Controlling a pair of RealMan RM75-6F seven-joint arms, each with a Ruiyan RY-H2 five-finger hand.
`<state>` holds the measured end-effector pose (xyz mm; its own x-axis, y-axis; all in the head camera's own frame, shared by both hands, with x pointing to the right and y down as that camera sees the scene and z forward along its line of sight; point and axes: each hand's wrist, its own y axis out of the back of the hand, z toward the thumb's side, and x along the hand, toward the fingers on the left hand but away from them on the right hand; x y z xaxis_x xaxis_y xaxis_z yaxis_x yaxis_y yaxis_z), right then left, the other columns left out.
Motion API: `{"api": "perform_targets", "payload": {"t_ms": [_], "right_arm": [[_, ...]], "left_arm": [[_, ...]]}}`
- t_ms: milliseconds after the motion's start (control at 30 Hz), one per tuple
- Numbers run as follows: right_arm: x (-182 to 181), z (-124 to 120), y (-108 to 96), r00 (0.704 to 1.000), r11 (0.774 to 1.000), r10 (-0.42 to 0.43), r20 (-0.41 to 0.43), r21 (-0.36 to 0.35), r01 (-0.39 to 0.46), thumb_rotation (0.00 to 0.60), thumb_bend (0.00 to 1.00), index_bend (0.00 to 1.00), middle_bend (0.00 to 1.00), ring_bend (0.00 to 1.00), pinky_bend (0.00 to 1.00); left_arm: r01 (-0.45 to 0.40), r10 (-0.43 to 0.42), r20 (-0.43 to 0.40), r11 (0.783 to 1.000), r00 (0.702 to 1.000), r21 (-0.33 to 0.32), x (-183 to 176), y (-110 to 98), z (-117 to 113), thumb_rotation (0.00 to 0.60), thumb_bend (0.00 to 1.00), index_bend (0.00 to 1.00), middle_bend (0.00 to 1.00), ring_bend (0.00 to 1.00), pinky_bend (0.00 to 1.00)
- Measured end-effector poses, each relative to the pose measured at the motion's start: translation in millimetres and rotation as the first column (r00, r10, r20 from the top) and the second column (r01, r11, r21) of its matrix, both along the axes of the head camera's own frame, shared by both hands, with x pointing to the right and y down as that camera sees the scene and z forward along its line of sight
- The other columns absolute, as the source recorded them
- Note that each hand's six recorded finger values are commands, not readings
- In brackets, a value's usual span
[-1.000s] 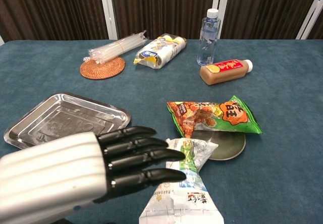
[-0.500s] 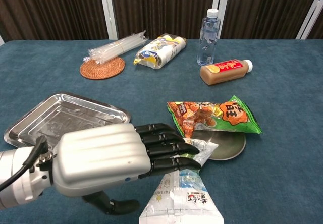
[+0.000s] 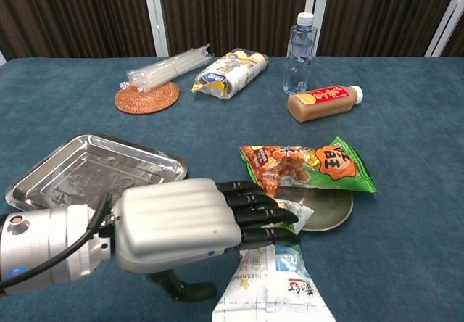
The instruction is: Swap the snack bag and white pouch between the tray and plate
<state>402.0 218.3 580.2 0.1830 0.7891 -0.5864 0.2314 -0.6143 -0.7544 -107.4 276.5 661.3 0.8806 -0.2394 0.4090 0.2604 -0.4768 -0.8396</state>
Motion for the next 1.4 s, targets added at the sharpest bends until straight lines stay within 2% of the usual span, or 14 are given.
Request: {"api": "perform_targets", "payload": {"t_ms": [267,367,433,500,600,700,867,1067,1200,1400], "right_arm": [[-1,2,-1,1.0,1.0,-0.001,-0.001,-0.009,0.001,0.6,0.2,0.0,0.0,0.0,0.02],[-1,2,-1,1.0,1.0,-0.001,-0.001,-0.009,0.001,0.6,0.2,0.0,0.0,0.0,0.02],[-1,2,0,1.0,1.0,-0.003,-0.002,-0.011,0.003,0.6,0.2,0.0,0.0,0.0,0.02],[-1,3,0,1.0,1.0,-0.006,-0.002,-0.014,0.006,0.6,0.2,0.0,0.0,0.0,0.02],[-2,3,0,1.0,1.0,-0.005,-0.001,-0.014,0.005,0.6,0.2,0.0,0.0,0.0,0.02],[-2,3,0,1.0,1.0,-0.004,-0.001,-0.013,0.004,0.6,0.2,0.0,0.0,0.0,0.02],[-2,3,0,1.0,1.0,-0.003,0.0,-0.014,0.003,0.6,0.2,0.0,0.0,0.0,0.02],[-1,2,-1,1.0,1.0,-0.003,0.001,-0.014,0.003,0.6,0.2,0.0,0.0,0.0,0.02],[-2,3,0,1.0,1.0,-0.005,0.0,-0.016,0.005,0.6,0.2,0.0,0.0,0.0,0.02],[-3,3,1,1.0,1.0,-0.009,-0.002,-0.014,0.009,0.6,0.2,0.0,0.0,0.0,0.02]], "left_arm": [[-0.003,0.003,0.01,1.0,1.0,-0.011,8,-2,9,0.6,0.36,0.0,0.0,0.0,0.08],[-0.004,0.004,0.012,1.0,1.0,-0.016,9,-1,11,0.6,0.36,0.01,0.0,0.0,0.14],[-0.004,0.004,0.013,1.0,1.0,-0.018,10,0,13,0.6,0.36,0.07,0.02,0.01,0.21],[-0.003,0.003,0.014,1.0,1.0,-0.017,11,0,16,0.6,0.36,0.18,0.11,0.08,0.3],[0.001,0.0,0.01,1.0,1.0,-0.01,12,-1,19,0.6,0.36,0.31,0.28,0.24,0.46],[-0.002,0.002,0.01,1.0,1.0,-0.011,12,0,23,0.6,0.37,0.41,0.42,0.35,0.59],[-0.016,0.016,0.006,1.0,1.0,-0.01,13,6,27,0.6,0.38,0.53,0.58,0.5,0.75],[-0.011,0.011,-0.016,1.0,1.0,-0.008,13,7,27,0.6,0.43,0.68,0.76,0.65,0.88],[0.006,-0.006,-0.034,1.0,0.999,0.0,9,3,23,0.6,0.49,0.74,0.83,0.72,0.95],[0.046,-0.046,-0.056,0.999,0.997,-0.001,-5,-3,15,0.6,0.57,0.77,0.89,0.78,1.0]]}}
